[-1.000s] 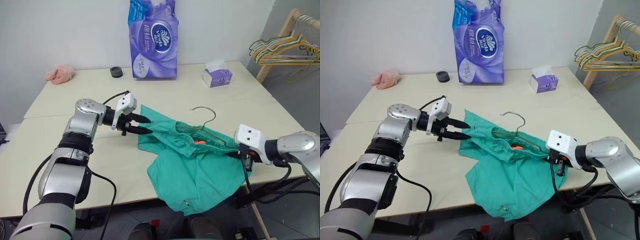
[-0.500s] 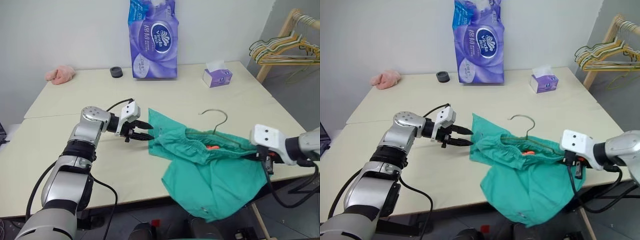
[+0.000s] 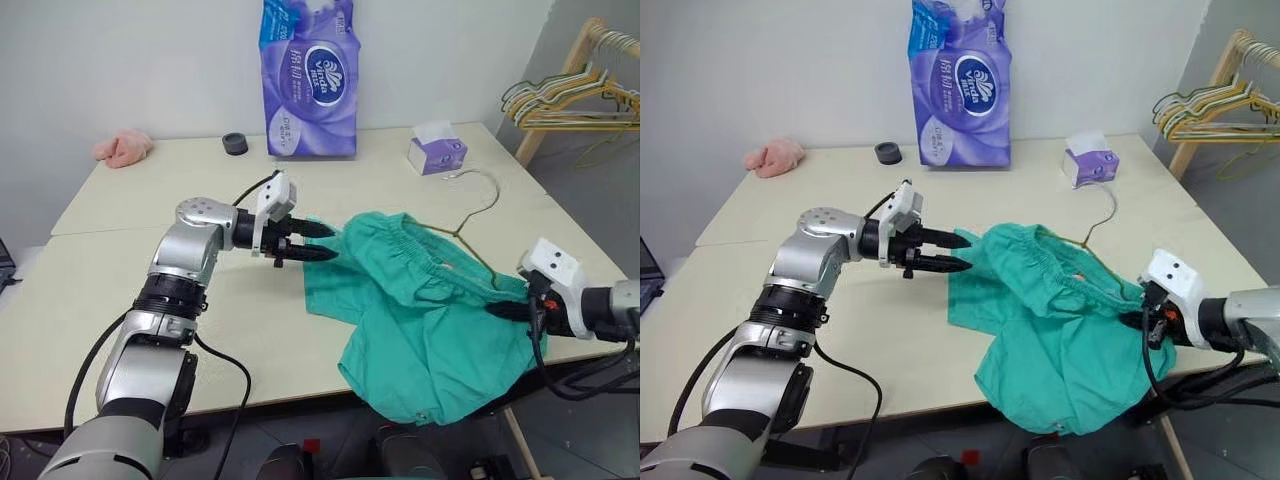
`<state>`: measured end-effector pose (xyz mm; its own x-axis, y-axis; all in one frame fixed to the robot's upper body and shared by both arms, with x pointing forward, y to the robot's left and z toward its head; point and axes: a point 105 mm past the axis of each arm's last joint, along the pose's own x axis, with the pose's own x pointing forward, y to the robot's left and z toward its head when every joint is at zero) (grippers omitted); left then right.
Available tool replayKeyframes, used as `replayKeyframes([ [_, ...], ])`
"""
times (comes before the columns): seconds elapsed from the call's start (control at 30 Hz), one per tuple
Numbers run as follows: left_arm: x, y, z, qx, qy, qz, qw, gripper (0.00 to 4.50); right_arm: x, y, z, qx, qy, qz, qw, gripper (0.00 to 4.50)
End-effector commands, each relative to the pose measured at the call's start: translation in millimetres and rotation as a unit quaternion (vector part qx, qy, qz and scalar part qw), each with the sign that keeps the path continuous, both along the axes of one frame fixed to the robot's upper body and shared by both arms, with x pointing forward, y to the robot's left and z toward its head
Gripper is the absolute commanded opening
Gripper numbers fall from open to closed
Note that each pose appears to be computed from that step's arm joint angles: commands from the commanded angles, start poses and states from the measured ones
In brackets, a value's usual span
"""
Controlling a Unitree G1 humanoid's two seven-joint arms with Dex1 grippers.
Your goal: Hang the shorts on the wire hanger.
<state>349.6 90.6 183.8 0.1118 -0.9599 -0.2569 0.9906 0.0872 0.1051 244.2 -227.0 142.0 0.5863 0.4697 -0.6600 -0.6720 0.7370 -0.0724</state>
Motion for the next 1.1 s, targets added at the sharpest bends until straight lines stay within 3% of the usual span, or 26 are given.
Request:
replayKeyframes([
  [0.03, -5.8, -16.1, 15.5, -0.026, -0.031, -0.008, 0.999, 2.44, -10.3, -4.7, 9.3, 0.008, -0.029, -0.056, 0.998, 0.00],
  [0.3, -14.8, -62.9, 21.2, -0.035, -0.089, -0.005, 0.995, 2.44, -37.6, -16.2, 2.6, 0.079, -0.018, -0.197, 0.977, 0.00],
  [0.5, -26.4, -96.3, 25.7, -0.050, -0.086, -0.042, 0.994, 2.44, -58.9, -23.8, -2.3, 0.105, -0.010, -0.237, 0.966, 0.00],
  [0.73, -42.7, -143.8, 44.1, -0.095, -0.091, -0.092, 0.987, 2.44, -72.2, -53.1, 24.9, 0.120, -0.044, -0.318, 0.940, 0.00],
  [0.87, -53.4, -160.2, 54.5, -0.102, -0.117, -0.130, 0.979, 2.44, -75.0, -50.3, 45.8, 0.175, -0.049, -0.402, 0.898, 0.00],
  [1.0, -53.6, -173.8, 65.0, -0.112, -0.146, -0.129, 0.974, 2.44, -69.0, -60.6, 59.0, 0.170, -0.096, -0.455, 0.869, 0.00],
  [1.1, -58.6, -192.5, 75.5, -0.124, -0.181, -0.134, 0.966, 2.44, -57.2, -86.2, 87.1, 0.160, -0.158, -0.506, 0.832, 0.00],
])
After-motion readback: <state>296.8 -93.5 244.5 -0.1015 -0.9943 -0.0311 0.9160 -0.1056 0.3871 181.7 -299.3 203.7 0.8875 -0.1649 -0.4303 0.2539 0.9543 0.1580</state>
